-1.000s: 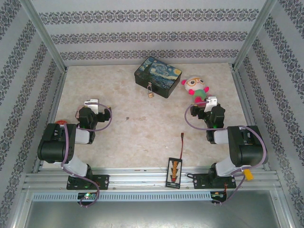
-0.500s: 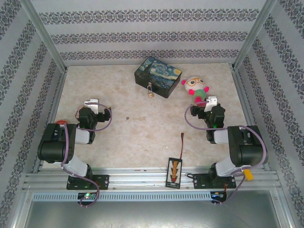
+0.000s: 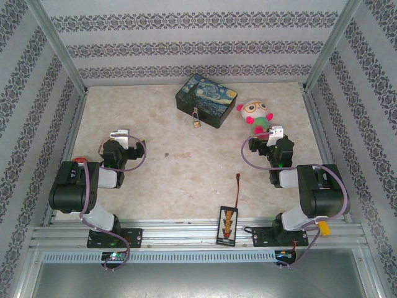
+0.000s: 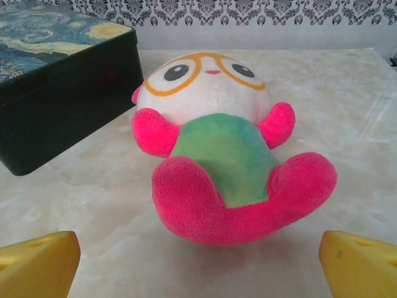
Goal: Unlock the padlock with the key
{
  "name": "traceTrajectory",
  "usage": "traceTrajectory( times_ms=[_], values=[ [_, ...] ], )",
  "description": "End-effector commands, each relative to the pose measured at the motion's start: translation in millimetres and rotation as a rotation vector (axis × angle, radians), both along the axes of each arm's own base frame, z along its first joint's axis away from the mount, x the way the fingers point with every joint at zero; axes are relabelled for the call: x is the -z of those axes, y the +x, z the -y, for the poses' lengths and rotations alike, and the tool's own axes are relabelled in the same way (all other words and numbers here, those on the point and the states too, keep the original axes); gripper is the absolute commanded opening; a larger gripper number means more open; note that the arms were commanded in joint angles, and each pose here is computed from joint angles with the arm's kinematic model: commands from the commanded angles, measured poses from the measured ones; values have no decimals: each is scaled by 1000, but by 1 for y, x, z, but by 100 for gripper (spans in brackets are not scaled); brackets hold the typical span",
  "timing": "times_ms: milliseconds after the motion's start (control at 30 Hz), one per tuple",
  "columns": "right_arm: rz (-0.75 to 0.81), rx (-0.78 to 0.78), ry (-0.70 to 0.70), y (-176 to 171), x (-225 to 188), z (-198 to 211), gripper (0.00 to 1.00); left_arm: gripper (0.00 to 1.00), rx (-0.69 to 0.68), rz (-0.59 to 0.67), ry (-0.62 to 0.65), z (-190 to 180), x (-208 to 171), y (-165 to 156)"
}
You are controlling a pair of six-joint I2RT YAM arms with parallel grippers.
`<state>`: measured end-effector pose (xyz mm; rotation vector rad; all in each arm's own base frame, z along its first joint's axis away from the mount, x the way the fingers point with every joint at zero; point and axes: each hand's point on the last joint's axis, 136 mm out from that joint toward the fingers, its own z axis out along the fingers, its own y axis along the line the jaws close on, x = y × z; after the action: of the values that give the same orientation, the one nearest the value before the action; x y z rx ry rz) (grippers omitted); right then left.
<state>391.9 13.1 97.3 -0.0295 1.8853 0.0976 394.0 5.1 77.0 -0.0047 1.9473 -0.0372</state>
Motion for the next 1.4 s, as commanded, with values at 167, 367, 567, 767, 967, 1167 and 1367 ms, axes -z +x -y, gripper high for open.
traceTrajectory(
  times_ms=[167, 367, 567, 767, 967, 1167, 1367],
  values=[
    [39, 53, 4, 5, -19, 10, 98, 99, -11, 44, 5, -1, -19, 7],
    [26, 93, 3, 4, -30, 17, 98, 99, -25, 44, 8, -4, -47, 2],
    [-63, 186, 31, 2, -43, 30, 98, 99, -96, 96, -85, -10, -90, -2],
    [-191, 250, 107, 3, -63, 32, 98, 99, -96, 85, -339, 4, -131, 27],
    [-271, 278, 246, 8, -78, 16, 98, 99, -32, 29, -499, 37, -146, 80],
    [-334, 209, 330, 26, -84, -37, 98, 99, 61, -45, -527, 90, -144, 134],
    [-379, 122, 360, 54, -78, -93, 98, 99, 126, -115, -491, 142, -125, 185]
  ],
)
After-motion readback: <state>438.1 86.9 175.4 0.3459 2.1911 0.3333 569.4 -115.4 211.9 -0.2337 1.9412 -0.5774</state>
